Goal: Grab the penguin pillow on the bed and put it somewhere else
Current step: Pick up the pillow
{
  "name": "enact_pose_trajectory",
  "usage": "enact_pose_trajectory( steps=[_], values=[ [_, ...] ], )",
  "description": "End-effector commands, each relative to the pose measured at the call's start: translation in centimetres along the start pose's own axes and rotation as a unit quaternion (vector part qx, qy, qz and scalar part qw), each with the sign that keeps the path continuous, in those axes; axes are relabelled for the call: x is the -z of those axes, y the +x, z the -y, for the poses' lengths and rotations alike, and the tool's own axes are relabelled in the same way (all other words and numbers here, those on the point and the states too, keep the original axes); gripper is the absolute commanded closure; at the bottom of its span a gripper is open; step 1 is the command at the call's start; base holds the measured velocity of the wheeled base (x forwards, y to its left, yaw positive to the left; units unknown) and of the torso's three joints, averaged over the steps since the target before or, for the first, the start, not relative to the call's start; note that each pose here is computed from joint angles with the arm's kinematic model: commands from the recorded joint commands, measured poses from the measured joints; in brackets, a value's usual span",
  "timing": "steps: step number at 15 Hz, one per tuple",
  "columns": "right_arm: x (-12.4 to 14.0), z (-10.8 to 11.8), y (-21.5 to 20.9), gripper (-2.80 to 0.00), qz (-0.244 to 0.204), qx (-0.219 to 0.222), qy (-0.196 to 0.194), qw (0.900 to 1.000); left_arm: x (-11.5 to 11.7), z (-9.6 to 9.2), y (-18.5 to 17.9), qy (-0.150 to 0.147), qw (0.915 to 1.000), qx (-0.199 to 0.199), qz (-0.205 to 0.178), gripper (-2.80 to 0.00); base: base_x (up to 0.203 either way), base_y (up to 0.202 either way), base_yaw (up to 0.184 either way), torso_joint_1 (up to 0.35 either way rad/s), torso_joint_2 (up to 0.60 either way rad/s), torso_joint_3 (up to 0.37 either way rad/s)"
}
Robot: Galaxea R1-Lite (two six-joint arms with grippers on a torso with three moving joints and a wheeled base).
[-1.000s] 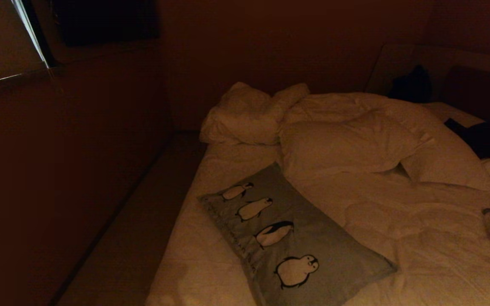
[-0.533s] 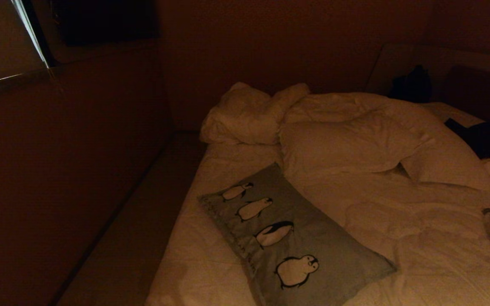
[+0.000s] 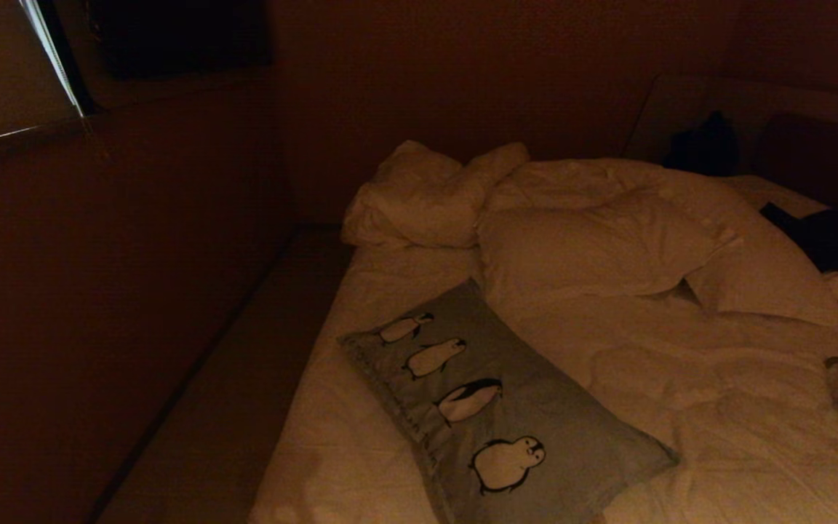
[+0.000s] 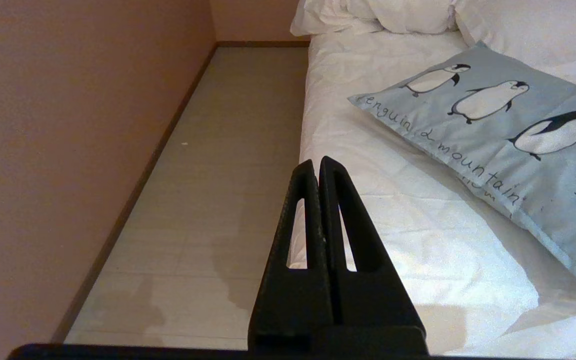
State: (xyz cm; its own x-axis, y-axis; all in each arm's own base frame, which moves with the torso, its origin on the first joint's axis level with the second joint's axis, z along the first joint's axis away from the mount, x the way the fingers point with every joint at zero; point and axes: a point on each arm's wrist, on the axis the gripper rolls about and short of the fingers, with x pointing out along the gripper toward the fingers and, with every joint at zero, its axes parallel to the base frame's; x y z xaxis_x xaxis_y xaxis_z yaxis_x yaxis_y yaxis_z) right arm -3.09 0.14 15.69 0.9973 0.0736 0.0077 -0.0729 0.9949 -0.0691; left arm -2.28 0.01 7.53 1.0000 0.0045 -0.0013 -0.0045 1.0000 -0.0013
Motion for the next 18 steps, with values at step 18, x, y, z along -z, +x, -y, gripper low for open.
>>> enact_pose_trajectory(
  steps=[18],
  values=[
    [5.9,-2.7,31.0,0.00,-0.325,-0.150,0.182,0.916,0.0,0.0,0.0,0.000,1.0000,-0.001,0.000,0.00,0.000,0.000,0.000,0.000,0.00,0.000]
  ],
)
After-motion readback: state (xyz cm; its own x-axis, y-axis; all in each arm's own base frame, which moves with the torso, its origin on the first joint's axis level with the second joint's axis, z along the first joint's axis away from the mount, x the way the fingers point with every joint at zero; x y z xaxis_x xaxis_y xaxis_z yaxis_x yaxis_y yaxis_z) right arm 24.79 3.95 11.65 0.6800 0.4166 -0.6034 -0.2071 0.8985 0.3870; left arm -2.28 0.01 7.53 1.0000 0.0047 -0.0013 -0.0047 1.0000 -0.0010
